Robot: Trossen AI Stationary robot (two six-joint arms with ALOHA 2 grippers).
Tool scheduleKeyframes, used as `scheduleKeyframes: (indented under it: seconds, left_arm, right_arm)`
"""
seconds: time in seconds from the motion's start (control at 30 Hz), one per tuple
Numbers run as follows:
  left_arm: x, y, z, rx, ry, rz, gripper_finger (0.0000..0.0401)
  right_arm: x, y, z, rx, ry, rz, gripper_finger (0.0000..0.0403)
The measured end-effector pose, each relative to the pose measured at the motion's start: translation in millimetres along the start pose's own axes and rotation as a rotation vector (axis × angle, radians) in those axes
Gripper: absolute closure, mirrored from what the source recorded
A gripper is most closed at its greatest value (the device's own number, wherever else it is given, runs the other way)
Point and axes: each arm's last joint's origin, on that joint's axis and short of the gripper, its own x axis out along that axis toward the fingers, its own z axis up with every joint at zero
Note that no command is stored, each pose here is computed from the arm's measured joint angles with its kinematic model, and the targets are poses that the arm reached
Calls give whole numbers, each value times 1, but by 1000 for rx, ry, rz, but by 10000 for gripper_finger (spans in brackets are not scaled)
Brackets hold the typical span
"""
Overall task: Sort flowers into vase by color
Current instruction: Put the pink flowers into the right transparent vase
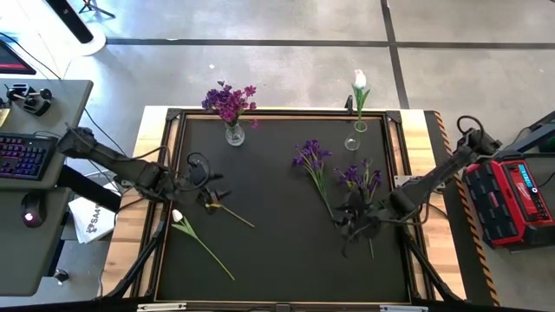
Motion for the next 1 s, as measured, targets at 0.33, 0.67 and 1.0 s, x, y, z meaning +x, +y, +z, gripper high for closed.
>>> scheduleKeyframes:
  seconds: [0.33,0.67,1.0]
  left_arm:
    - [-3,-4,-28,-222,258,14,102]
    - [19,-6,-75,-451,424,252,103]
    - [44,10,-93,-510,382,589,103]
  right_arm:
    - [-8,5,7,90,81,22,206]
    - [-8,9,14,-44,-63,-2,206]
    - [-8,9,14,-112,-65,-6,206]
